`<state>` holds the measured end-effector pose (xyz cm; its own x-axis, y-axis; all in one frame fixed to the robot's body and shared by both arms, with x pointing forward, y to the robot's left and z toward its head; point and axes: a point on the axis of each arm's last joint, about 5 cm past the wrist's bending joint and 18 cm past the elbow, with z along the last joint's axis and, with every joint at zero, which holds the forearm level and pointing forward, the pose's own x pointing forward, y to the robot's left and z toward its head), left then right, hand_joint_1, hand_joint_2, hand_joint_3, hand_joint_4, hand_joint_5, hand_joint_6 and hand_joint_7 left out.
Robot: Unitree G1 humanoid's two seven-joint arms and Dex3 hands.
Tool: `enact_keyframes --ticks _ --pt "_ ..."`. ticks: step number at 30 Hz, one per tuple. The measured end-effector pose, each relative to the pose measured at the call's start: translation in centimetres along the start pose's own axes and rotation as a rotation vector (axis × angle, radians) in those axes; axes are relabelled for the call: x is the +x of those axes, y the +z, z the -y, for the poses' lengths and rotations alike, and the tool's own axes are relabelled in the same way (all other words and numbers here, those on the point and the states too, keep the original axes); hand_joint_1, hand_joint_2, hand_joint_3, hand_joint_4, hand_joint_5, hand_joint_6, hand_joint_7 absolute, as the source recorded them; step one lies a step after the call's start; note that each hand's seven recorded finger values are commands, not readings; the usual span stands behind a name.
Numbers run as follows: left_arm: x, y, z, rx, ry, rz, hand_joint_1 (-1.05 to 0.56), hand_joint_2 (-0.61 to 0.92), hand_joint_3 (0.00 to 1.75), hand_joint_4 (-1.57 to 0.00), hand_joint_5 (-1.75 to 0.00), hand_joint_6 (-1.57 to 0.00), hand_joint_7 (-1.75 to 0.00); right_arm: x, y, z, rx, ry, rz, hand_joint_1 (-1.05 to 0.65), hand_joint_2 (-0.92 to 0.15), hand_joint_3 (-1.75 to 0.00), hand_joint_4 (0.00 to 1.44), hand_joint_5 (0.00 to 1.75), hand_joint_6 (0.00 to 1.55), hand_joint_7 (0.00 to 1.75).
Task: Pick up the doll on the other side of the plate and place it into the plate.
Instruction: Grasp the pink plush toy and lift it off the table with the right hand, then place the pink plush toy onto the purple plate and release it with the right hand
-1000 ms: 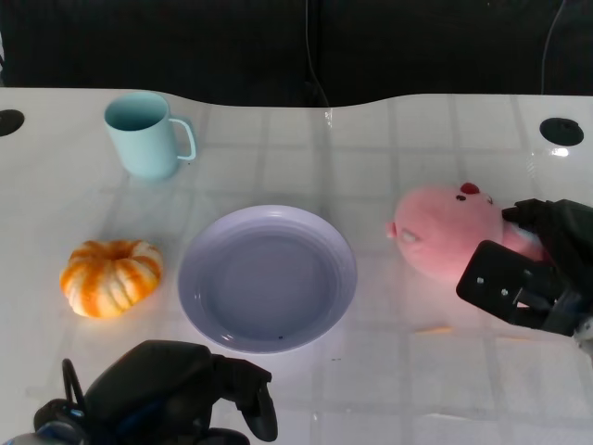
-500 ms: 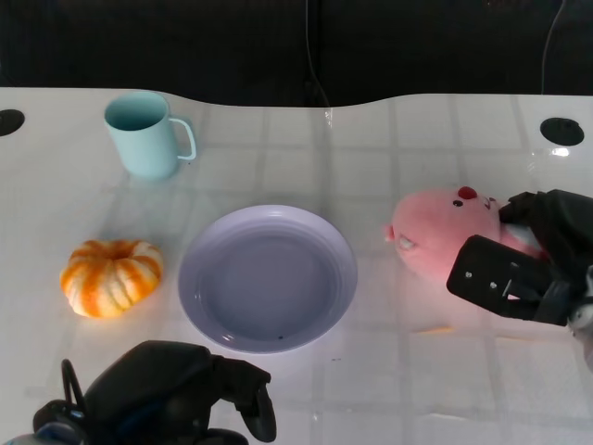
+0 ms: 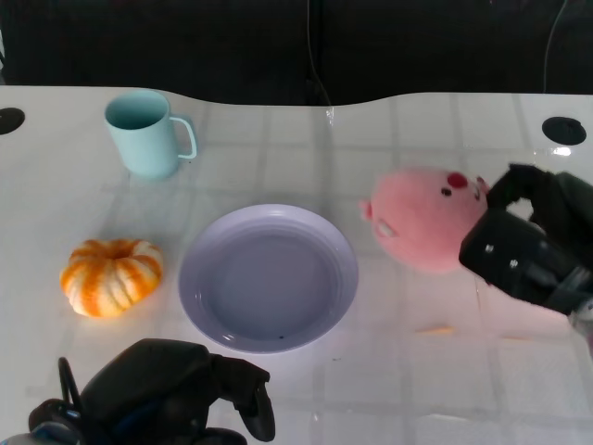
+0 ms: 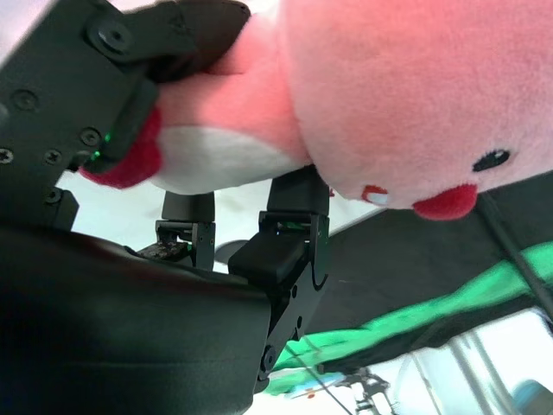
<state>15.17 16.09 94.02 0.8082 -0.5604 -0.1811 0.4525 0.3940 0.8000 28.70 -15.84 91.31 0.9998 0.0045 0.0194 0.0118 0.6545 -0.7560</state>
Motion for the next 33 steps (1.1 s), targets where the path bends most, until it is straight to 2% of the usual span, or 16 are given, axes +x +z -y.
enact_keyframes --ticks 4,8,13,16,24,29,33 --pt "0.0 0.0 0.0 0.001 -0.002 0.0 -0.24 0.92 0.23 -0.73 -1.39 -0.84 -0.79 0.0 1.9 0.7 0.084 -0.005 0.08 -0.18 -0.23 -1.56 0.97 1.75 0.82 1.75" --pt "0.1 0.0 0.1 0.002 -0.007 0.005 -0.23 0.92 0.23 -0.74 -1.36 -0.85 -0.79 0.0 3.3 0.8 0.13 0.014 0.142 -0.16 -0.3 -1.41 0.97 1.75 0.81 1.75" --pt "0.2 0.1 0.3 0.003 -0.009 0.012 -0.23 0.92 0.23 -0.74 -1.36 -0.84 -0.79 0.1 4.8 0.6 0.152 0.037 0.197 -0.16 -0.33 -1.37 0.96 1.75 0.79 1.75" --pt "0.2 0.2 0.4 0.005 -0.007 0.013 -0.24 0.92 0.23 -0.74 -1.35 -0.84 -0.78 0.1 5.8 0.0 0.166 0.07 0.222 -0.16 -0.35 -1.34 0.96 1.75 0.78 1.75" --pt "0.5 0.2 0.7 0.001 -0.01 0.019 -0.23 0.92 0.22 -0.74 -1.32 -0.85 -0.76 0.8 10.1 -2.1 0.145 0.163 0.304 -0.14 -0.36 -1.29 0.98 1.75 0.79 1.75" --pt "0.5 0.4 0.8 0.011 0.0 0.025 -0.23 0.92 0.21 -0.76 -1.3 -0.86 -0.74 1.0 11.0 -3.9 0.109 0.221 0.314 -0.14 -0.36 -1.26 0.97 1.75 0.79 1.75" --pt "0.6 0.5 0.9 0.015 -0.002 0.027 -0.24 0.92 0.22 -0.76 -1.27 -0.86 -0.72 1.1 11.3 -4.7 0.097 0.246 0.316 -0.12 -0.4 -1.18 0.95 1.75 0.77 1.75"
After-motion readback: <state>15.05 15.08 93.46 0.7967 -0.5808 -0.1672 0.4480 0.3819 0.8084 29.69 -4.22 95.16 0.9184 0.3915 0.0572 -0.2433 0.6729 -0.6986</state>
